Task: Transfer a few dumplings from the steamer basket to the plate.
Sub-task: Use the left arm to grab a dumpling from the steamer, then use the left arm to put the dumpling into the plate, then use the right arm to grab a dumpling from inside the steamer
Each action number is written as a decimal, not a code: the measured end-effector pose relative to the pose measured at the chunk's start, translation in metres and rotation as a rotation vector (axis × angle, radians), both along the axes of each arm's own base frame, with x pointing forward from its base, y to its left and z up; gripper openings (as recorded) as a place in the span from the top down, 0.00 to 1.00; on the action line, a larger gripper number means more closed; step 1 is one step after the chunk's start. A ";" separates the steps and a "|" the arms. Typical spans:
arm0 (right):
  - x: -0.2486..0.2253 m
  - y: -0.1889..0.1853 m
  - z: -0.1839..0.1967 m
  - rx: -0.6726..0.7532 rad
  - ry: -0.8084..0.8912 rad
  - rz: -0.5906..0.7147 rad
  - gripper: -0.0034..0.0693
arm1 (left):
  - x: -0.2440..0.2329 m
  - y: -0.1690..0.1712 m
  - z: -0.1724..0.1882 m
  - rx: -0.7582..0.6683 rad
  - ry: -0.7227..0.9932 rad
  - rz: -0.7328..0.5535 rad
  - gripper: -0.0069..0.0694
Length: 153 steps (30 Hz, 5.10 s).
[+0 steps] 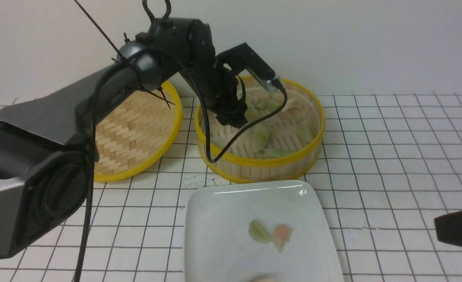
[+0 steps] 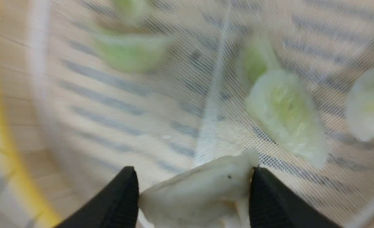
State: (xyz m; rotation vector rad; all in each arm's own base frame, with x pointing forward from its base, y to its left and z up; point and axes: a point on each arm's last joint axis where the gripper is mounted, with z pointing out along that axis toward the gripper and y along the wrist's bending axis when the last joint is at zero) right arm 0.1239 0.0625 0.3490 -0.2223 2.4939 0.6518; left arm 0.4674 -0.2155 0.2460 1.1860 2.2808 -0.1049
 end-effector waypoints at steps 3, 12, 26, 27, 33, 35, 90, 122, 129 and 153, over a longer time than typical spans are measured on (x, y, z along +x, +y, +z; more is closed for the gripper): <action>0.000 0.000 0.000 0.000 0.000 0.000 0.97 | -0.011 0.005 0.039 -0.012 -0.004 0.026 0.39; 0.000 0.000 0.000 0.000 -0.004 0.000 0.97 | -0.054 0.018 0.126 -0.128 0.009 0.067 0.39; 0.001 0.000 0.001 -0.024 -0.038 0.044 0.97 | -0.128 0.028 0.048 -0.202 0.565 0.317 0.39; 0.001 0.000 0.001 -0.027 -0.042 0.048 0.97 | -0.131 0.027 0.033 -0.178 0.609 0.317 0.39; 0.003 0.000 0.002 -0.028 -0.075 0.046 0.97 | -0.140 0.009 -0.030 -0.054 0.739 0.260 0.39; 0.004 0.000 0.003 -0.025 -0.088 0.039 0.97 | -0.143 -0.001 -0.044 -0.024 0.763 0.234 0.39; 0.368 0.113 -0.168 -0.502 0.091 0.188 0.37 | -0.321 0.113 0.191 -0.300 0.070 0.274 0.92; 0.361 0.139 -0.108 -0.415 -0.011 0.235 0.97 | -0.321 0.113 0.185 -0.284 0.087 0.275 0.92; 0.358 0.138 -0.096 -0.404 -0.026 0.216 0.94 | -0.320 0.113 0.185 -0.283 0.086 0.275 0.92; 0.370 0.144 -0.168 -0.409 0.110 0.215 0.72 | -0.320 0.113 0.185 -0.282 0.085 0.275 0.92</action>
